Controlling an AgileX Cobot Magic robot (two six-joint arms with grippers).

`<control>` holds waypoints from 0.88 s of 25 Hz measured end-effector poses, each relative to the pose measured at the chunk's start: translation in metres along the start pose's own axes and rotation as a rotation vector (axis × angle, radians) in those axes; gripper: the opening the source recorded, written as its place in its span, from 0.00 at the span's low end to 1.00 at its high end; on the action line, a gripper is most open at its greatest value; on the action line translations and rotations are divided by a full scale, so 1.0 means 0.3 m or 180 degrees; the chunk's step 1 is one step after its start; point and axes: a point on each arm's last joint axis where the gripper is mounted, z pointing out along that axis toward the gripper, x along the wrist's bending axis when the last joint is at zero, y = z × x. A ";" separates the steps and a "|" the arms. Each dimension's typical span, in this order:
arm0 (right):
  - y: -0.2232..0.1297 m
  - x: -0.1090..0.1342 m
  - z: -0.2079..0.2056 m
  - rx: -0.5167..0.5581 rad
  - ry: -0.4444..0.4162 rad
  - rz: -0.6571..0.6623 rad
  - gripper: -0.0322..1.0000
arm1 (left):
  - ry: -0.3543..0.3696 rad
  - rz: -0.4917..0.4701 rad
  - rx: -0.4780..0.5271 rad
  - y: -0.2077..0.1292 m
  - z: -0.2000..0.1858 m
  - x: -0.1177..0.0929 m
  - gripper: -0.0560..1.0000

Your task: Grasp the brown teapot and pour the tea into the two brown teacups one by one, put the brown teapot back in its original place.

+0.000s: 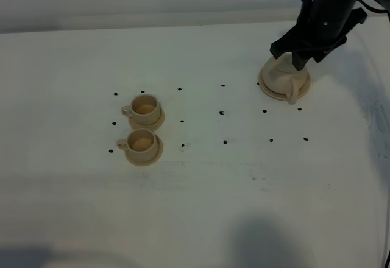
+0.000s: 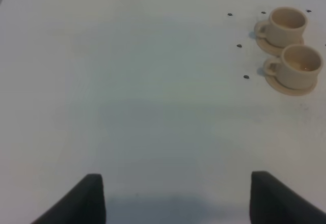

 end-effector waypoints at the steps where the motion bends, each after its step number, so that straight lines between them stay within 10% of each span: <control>1: -0.004 -0.005 0.006 0.0021 0.0017 0.0084 0.38 | 0.0000 0.0000 0.0000 0.000 0.000 0.000 0.59; 22: -0.016 0.002 0.117 0.0265 0.0174 0.0481 0.38 | 0.0000 0.0000 0.0003 0.000 0.000 0.000 0.59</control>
